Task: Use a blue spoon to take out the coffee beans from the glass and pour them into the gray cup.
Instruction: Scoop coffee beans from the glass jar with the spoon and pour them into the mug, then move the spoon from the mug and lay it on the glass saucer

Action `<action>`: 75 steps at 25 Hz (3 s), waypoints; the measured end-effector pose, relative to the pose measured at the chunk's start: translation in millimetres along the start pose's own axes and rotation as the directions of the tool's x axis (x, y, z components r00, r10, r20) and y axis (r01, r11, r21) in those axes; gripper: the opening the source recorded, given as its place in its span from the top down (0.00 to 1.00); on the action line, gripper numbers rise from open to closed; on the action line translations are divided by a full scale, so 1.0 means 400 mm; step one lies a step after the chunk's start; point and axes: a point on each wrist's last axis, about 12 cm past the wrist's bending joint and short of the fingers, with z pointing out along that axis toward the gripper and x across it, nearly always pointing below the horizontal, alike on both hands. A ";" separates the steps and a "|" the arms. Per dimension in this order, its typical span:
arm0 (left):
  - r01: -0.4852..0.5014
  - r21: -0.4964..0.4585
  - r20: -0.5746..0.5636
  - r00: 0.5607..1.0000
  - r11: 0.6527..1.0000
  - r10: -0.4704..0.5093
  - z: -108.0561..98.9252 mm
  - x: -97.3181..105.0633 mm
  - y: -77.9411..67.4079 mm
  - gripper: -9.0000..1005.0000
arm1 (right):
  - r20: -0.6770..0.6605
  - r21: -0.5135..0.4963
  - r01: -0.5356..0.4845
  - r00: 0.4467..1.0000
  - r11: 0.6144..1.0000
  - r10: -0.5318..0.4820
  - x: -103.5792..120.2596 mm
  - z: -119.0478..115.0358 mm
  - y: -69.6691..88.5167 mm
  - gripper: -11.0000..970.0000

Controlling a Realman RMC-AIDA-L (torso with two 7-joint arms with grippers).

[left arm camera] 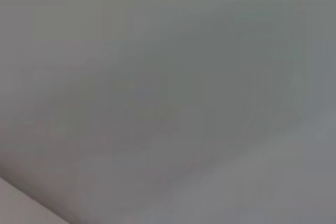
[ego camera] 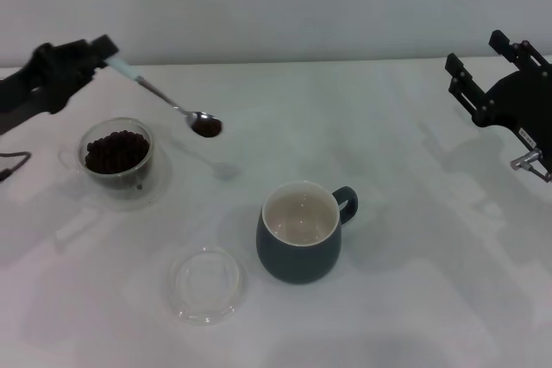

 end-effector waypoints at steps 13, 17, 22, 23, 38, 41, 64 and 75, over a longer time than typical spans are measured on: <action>0.000 0.046 -0.195 0.981 0.999 0.009 0.112 0.065 -0.044 0.86 | -0.004 -0.003 0.001 1.000 1.000 -0.001 0.004 -0.009 0.003 0.30; -0.008 0.046 -0.233 0.972 0.999 0.018 0.135 0.077 -0.052 0.86 | -0.011 -0.003 0.001 1.000 1.000 -0.001 0.008 -0.016 0.004 0.30; -0.038 0.015 -0.272 0.961 0.999 0.041 0.157 0.087 -0.051 0.86 | -0.023 -0.009 0.000 1.000 1.000 0.000 0.014 -0.027 0.007 0.30; -0.045 0.007 -0.277 0.960 0.999 0.045 0.160 0.088 -0.049 0.86 | -0.025 -0.010 -0.001 1.000 1.000 0.000 0.016 -0.029 0.008 0.30; -0.217 0.024 -0.414 0.886 0.976 0.208 0.261 0.106 -0.096 0.86 | -0.023 -0.021 -0.004 1.000 1.000 0.003 0.014 -0.024 0.012 0.30; -0.269 0.035 -0.428 0.866 0.962 0.258 0.279 0.110 -0.110 0.86 | -0.023 -0.019 -0.005 1.000 1.000 0.004 0.014 -0.023 0.011 0.30; -0.398 0.044 -0.405 0.831 0.916 0.380 0.278 0.077 -0.143 0.86 | -0.033 -0.001 -0.007 0.999 1.000 0.007 0.018 -0.027 0.005 0.30; -0.359 0.006 -0.313 0.886 0.933 0.343 0.153 0.037 -0.142 0.86 | -0.024 -0.002 -0.007 1.000 1.000 0.007 0.014 -0.024 0.004 0.30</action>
